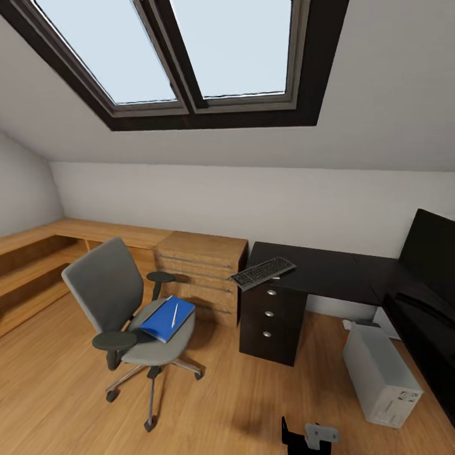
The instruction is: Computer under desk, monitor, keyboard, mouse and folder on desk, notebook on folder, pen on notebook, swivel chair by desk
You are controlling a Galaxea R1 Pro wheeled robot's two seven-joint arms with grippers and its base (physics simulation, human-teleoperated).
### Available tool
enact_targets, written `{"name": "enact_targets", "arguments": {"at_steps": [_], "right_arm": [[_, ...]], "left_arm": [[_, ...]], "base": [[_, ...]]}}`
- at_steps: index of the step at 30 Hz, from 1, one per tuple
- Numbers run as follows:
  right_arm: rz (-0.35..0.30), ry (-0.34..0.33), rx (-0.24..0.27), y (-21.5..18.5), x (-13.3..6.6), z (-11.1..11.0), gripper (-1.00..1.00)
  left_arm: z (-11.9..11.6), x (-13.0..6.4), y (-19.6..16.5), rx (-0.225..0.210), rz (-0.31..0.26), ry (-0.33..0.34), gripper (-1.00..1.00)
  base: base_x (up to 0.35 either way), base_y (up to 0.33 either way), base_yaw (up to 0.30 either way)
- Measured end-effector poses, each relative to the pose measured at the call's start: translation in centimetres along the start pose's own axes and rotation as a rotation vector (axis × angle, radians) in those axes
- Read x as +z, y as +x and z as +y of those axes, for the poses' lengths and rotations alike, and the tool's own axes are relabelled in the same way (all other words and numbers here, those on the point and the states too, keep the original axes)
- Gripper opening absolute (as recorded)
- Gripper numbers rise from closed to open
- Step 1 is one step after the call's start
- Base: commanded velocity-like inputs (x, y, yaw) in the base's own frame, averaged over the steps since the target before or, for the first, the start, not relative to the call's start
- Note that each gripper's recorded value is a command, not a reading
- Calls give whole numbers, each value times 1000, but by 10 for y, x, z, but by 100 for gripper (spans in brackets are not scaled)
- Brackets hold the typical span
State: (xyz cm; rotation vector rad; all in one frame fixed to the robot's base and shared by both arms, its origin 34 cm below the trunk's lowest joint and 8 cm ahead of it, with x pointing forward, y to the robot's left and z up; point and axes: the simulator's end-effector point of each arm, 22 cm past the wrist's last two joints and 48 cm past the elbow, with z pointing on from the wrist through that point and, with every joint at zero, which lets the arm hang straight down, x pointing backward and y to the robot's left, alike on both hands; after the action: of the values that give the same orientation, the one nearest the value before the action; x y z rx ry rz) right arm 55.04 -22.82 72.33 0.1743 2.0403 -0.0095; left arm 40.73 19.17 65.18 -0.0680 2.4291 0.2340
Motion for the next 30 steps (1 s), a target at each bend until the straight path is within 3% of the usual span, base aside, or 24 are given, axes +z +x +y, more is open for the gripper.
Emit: {"name": "enact_targets", "arguments": {"at_steps": [11, 17, 30], "right_arm": [[1, -1, 1, -3, -3, 1, 100], [1, 1, 3, -3, -3, 1, 100], [2, -2, 2, -3, -3, 3, 100]], "left_arm": [[0, -4, -4, 0, -8, 3, 100], [2, -4, -15, -24, -61, -1, 100], [3, -4, -15, -24, -62, -1, 100]], "base": [[0, 0, -8], [-25, 0, 0], [-299, 0, 4]]}}
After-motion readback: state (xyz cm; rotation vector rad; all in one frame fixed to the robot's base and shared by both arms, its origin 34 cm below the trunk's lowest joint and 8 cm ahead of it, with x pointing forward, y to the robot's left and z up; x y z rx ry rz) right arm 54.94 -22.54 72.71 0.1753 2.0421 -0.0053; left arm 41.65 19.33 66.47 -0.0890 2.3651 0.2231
